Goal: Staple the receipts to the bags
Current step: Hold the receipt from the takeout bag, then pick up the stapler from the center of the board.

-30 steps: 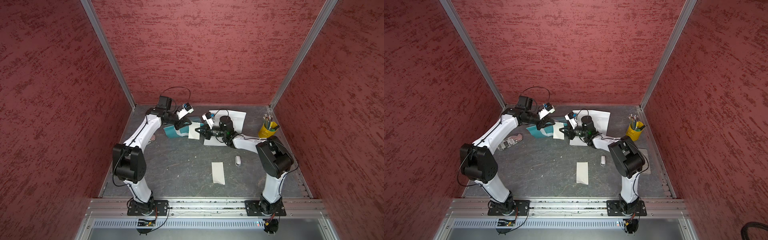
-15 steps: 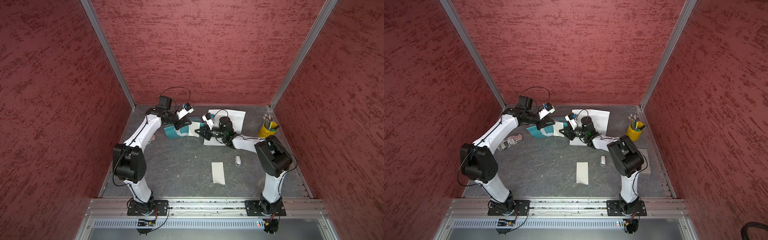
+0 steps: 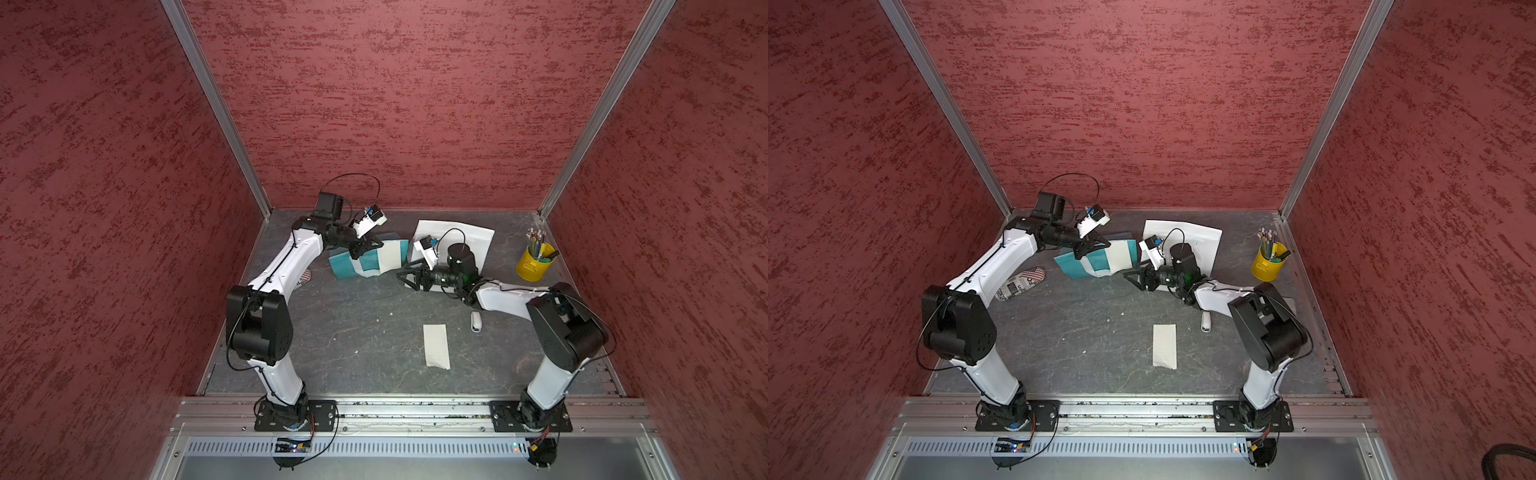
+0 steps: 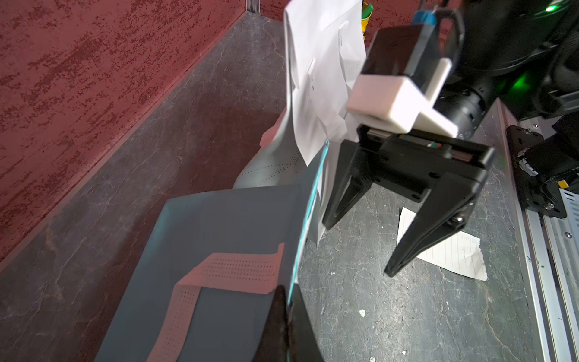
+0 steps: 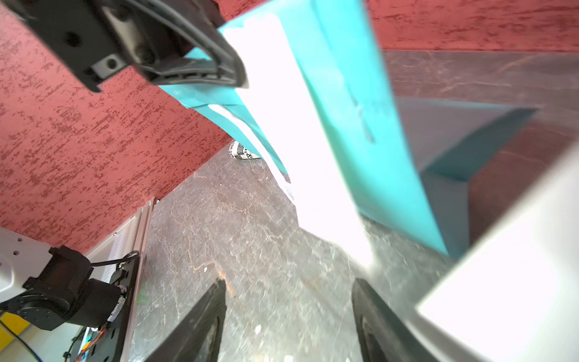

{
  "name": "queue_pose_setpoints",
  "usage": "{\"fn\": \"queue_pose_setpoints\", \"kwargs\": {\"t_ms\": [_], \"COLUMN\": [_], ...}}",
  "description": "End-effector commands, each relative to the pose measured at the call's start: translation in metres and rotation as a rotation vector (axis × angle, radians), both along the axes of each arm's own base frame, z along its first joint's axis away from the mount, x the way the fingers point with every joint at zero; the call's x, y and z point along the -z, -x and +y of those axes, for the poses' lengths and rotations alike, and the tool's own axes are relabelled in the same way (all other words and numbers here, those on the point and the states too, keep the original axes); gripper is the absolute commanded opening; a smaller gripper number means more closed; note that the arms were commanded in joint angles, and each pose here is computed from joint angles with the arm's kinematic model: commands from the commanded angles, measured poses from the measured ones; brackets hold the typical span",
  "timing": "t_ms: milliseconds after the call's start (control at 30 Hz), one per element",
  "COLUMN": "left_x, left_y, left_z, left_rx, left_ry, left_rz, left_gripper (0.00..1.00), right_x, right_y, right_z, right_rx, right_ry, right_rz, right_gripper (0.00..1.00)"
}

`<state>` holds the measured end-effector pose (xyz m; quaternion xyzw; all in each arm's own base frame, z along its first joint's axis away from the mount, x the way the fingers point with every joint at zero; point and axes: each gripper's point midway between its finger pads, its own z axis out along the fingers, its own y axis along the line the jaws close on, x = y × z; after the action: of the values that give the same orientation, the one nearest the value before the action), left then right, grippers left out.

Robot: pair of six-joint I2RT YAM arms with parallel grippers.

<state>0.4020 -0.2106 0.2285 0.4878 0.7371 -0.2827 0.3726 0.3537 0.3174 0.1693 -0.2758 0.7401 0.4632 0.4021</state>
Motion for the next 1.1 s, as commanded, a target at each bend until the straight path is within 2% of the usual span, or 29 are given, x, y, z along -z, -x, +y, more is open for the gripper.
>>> {"fn": "queue_pose_setpoints", "kwargs": {"t_ms": [0, 233, 300, 467, 600, 700, 867, 1067], "left_x": [-0.003, 0.001, 0.0, -0.002, -0.002, 0.001, 0.004, 0.008], "left_y": [0.0, -0.004, -0.005, -0.001, 0.006, 0.01, 0.021, 0.027], "left_z": [0.002, 0.006, 0.008, 0.011, 0.013, 0.014, 0.015, 0.014], "left_rx": [-0.015, -0.056, -0.073, -0.097, -0.095, -0.096, -0.091, -0.082], "left_ry": [0.017, 0.002, 0.003, 0.006, 0.009, 0.009, 0.016, 0.017], "left_rz": [-0.014, -0.038, -0.051, -0.057, -0.061, -0.054, -0.044, -0.043], "left_gripper": [0.0, 0.0, 0.0, 0.0, 0.0, 0.0, 0.0, 0.0], "right_x": [-0.009, -0.019, -0.01, 0.027, 0.05, 0.058, 0.076, 0.096], "right_y": [0.01, 0.036, 0.04, 0.059, 0.074, 0.073, 0.069, 0.055], "right_z": [-0.02, -0.069, -0.088, -0.137, -0.18, -0.207, -0.23, -0.223], "right_rx": [0.08, 0.268, 0.351, 0.574, 0.706, 0.782, 0.832, 0.779], "right_ry": [0.041, 0.178, 0.264, 0.416, 0.572, 0.634, 0.727, 0.715], "right_rz": [-0.002, 0.071, 0.142, 0.418, 0.508, 0.541, 0.574, 0.604], "right_gripper": [0.68, 0.74, 0.74, 0.72, 0.69, 0.66, 0.62, 0.57]}}
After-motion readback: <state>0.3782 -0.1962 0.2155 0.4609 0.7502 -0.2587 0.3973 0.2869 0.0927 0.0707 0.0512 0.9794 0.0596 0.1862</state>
